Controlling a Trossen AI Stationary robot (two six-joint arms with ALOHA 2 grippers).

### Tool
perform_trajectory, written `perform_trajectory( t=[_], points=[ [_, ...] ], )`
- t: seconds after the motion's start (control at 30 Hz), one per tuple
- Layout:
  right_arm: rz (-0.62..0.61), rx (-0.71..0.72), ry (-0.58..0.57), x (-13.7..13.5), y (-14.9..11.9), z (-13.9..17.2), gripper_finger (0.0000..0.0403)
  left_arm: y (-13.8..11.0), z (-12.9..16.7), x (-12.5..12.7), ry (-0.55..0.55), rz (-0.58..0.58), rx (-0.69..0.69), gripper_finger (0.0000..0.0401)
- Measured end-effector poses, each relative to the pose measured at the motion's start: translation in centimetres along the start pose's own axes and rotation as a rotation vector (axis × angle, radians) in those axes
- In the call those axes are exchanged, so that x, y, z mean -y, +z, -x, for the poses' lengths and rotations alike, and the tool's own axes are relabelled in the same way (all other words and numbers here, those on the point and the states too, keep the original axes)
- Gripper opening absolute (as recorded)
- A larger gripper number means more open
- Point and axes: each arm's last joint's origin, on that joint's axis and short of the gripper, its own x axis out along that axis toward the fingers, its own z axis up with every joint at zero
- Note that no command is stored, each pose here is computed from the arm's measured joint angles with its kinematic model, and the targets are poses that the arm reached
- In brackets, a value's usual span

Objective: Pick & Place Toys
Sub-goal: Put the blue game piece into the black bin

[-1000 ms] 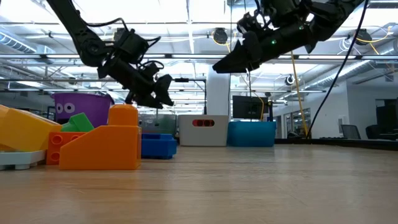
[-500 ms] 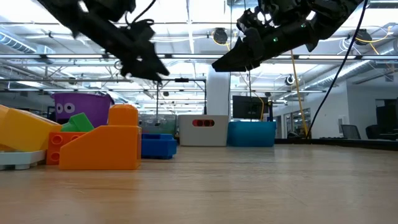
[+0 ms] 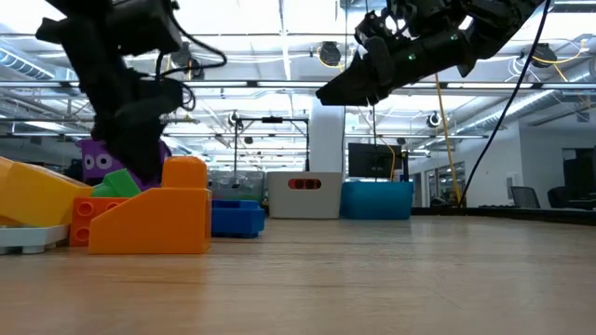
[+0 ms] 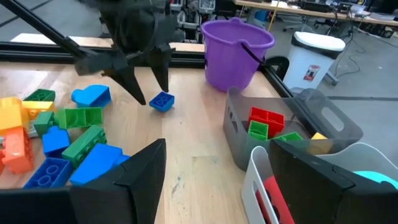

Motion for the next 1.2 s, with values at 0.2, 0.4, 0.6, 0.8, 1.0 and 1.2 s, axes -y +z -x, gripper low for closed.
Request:
perform_trajectory(
  t=[0.2, 0.4, 0.6, 0.8, 1.0, 1.2],
  points=[
    [0.0, 0.001, 0.0, 0.0, 0.0, 0.0, 0.0256, -0.7, -0.3, -1.0, 0.071, -0.131, -0.111, 0.0253],
    [0.001, 0.001, 0.001, 0.0, 0.0, 0.0, 0.0256, -0.7, -0.4, -1.3, 0.041, -0.363, -0.155, 0.0253],
    [0.0, 0.0, 0.002, 0.0, 0.0, 0.0, 0.0256, -0.3, -1.1, -1.6, 0.059, -0.521, -0.168, 0.0253],
    [0.001, -0.002, 0.003, 0.0, 0.0, 0.0, 0.0256, 0.0, -2.6, -2.1, 0.103, -0.535, -0.221, 0.0253],
    [0.001, -0.002, 0.004, 0.0, 0.0, 0.0, 0.0256, 0.4, -4.2, -1.9, 0.14, -0.584, -0.231, 0.0253],
    [0.001, -0.001, 0.004, 0.0, 0.0, 0.0, 0.0256, 0.6, -4.7, -1.6, 0.138, -0.464, -0.194, 0.0253]
  ],
)
